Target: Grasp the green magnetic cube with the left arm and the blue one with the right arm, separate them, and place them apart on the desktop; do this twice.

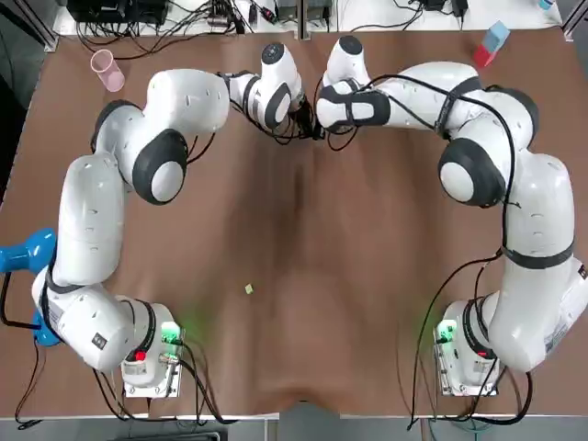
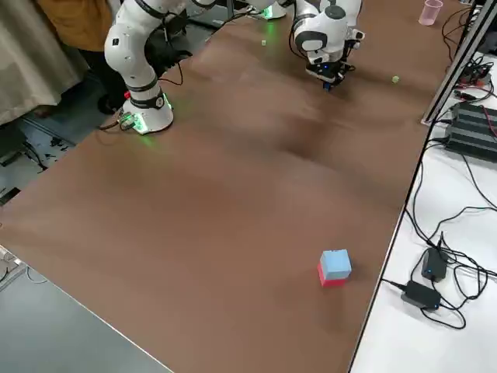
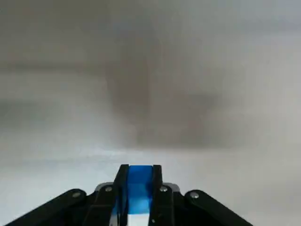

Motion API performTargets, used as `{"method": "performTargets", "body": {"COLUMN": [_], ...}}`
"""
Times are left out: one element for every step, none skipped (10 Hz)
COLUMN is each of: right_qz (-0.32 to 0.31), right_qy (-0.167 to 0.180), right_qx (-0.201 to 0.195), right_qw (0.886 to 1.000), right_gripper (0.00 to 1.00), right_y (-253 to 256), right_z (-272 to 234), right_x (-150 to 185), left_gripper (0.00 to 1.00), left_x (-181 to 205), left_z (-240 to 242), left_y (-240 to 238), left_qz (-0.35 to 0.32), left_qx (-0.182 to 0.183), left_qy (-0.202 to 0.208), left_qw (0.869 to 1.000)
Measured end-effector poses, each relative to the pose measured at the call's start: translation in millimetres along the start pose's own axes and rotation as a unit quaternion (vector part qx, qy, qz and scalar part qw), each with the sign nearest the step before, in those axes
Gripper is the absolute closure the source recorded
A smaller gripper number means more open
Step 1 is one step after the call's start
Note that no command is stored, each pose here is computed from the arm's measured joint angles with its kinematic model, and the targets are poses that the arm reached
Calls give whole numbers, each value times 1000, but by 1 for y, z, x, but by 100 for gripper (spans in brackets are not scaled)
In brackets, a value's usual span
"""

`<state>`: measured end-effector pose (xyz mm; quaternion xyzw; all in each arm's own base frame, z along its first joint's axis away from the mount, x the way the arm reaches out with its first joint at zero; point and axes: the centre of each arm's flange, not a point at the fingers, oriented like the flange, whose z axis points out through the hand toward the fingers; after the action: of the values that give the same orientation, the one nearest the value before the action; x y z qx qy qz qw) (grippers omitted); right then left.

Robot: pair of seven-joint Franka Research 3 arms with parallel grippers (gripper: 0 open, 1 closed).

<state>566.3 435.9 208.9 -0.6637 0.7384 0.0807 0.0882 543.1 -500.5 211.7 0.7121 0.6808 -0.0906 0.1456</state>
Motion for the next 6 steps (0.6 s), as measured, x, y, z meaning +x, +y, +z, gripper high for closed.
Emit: {"method": "performTargets", "body": {"right_qz": [-4,-7,-12,-22,-40,-78], "right_qy": [5,12,18,26,32,39], "right_qx": [4,7,4,0,-6,-16], "right_qw": [1000,1000,1000,999,999,996], "right_gripper": [76,76,76,76,76,76], "right_y": [-4,-8,-11,-13,-13,-11], "right_z": [-1,-1,-2,-3,-9,-16], "right_x": [4,9,14,19,20,21], "left_gripper": [76,76,76,76,76,76], "left_x": [-1,0,0,2,5,7], "left_z": [0,0,0,0,-1,-5], "left_y": [-1,0,0,1,4,10], "left_qz": [0,0,0,-1,-4,-6], "left_qx": [0,0,0,-1,-2,-8], "left_qy": [0,0,0,1,1,1], "left_qw": [1000,1000,1000,1000,1000,1000]}}
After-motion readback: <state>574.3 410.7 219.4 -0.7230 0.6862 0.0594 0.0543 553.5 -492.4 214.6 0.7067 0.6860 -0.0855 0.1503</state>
